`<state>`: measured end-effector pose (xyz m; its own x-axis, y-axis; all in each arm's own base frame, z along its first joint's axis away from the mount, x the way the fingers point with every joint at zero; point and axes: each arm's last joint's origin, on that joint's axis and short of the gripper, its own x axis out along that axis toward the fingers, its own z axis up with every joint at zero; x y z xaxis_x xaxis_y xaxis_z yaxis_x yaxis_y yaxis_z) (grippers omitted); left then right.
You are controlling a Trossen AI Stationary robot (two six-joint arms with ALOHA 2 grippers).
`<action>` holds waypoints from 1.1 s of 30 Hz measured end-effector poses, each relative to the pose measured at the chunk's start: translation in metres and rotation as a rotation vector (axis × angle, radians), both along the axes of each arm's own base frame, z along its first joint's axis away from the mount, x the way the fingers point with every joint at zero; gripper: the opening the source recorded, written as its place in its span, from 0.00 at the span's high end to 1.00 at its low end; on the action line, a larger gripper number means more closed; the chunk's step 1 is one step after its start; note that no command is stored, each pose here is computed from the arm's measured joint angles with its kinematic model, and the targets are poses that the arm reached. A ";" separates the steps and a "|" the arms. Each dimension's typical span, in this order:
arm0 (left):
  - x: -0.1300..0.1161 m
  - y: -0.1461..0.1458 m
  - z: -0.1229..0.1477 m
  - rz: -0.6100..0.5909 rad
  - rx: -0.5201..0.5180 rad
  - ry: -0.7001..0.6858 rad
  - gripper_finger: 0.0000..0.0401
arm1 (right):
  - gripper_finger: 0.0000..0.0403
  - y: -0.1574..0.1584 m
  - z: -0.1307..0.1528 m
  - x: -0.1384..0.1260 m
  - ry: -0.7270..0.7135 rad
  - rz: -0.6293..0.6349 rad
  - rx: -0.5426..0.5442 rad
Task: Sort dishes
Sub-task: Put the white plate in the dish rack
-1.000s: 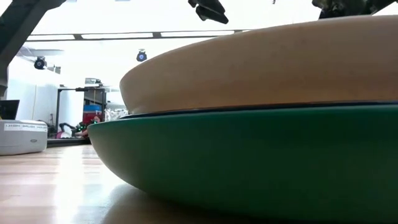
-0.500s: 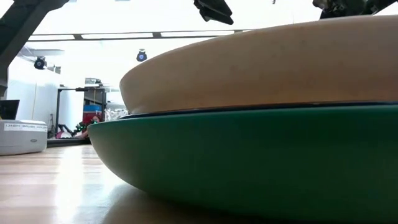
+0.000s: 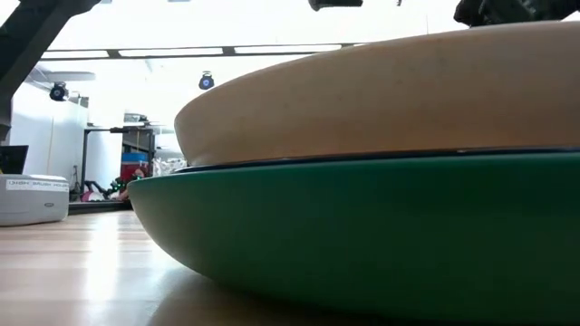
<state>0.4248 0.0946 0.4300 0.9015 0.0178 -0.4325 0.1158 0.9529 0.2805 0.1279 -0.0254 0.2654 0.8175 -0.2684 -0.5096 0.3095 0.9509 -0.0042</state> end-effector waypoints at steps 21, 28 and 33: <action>0.004 0.001 0.008 0.000 0.021 -0.090 0.43 | 0.75 0.000 -0.034 0.001 0.052 -0.055 0.106; 0.004 0.001 0.008 0.000 0.021 -0.090 0.43 | 0.72 0.000 -0.033 0.001 0.046 -0.054 0.104; 0.004 0.001 0.008 0.000 0.021 -0.090 0.43 | 0.70 0.000 -0.035 0.001 0.051 -0.056 0.106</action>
